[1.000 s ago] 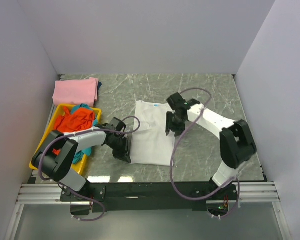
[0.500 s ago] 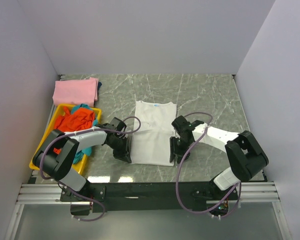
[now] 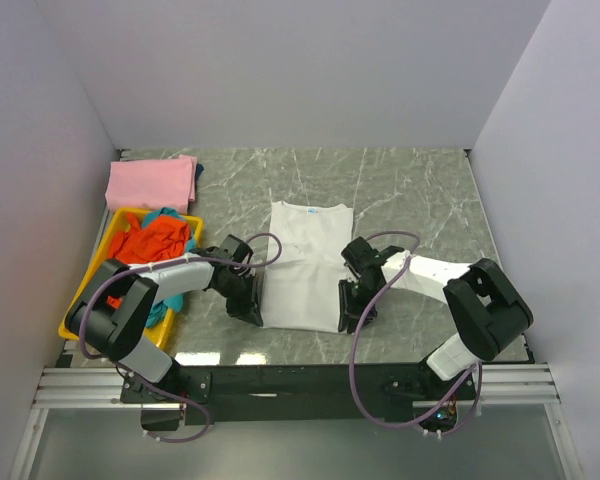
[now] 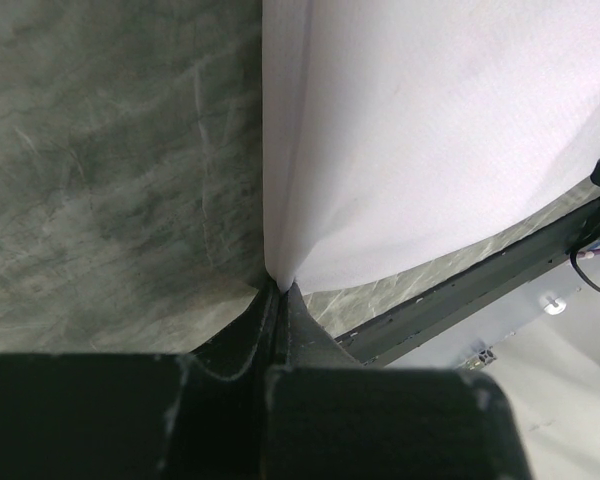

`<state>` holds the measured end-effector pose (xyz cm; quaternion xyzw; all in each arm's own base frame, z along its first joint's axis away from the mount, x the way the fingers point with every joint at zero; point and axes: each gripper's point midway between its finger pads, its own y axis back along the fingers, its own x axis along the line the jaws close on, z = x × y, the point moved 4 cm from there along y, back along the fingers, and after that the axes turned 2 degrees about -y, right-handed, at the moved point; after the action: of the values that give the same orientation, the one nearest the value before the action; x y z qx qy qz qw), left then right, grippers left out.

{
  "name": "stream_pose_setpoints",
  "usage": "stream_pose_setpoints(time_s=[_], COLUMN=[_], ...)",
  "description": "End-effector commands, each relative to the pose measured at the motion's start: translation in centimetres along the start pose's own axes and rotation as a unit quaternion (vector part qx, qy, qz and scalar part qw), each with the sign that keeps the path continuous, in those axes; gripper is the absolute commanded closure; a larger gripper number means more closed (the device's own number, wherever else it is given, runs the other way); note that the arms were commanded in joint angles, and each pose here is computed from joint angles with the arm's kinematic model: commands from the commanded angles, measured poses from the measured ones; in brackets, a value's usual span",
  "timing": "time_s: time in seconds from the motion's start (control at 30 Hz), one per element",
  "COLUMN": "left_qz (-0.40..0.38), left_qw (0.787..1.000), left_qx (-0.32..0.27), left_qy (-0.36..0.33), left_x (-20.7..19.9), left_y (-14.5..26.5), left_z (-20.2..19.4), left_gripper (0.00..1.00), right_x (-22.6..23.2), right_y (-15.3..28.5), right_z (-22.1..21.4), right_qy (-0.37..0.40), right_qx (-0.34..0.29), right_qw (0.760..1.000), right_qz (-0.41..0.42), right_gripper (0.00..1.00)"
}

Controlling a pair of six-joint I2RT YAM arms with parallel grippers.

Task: Fold and stack the t-shirts
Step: Fold the tshirt

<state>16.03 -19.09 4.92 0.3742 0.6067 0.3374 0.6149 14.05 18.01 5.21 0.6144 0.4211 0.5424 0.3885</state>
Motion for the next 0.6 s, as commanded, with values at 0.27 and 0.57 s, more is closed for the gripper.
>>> stream_pose_setpoints(time_s=[0.27, 0.57], left_qz=[0.021, 0.023], left_qw=[1.0, 0.994], left_qx=[-0.012, -0.103], left_qy=[-0.002, 0.001], left_x=[0.8, -1.2], left_y=[0.1, 4.4], left_z=[-0.5, 1.0], left_gripper=[1.0, 1.0], right_x=[-0.2, 1.8], right_y=[-0.6, 4.0], right_z=[-0.3, 0.6], right_qy=[0.006, 0.007], right_qx=[0.01, -0.049], right_qw=[1.0, 0.999], right_qz=[-0.008, -0.002], right_gripper=[0.89, 1.0])
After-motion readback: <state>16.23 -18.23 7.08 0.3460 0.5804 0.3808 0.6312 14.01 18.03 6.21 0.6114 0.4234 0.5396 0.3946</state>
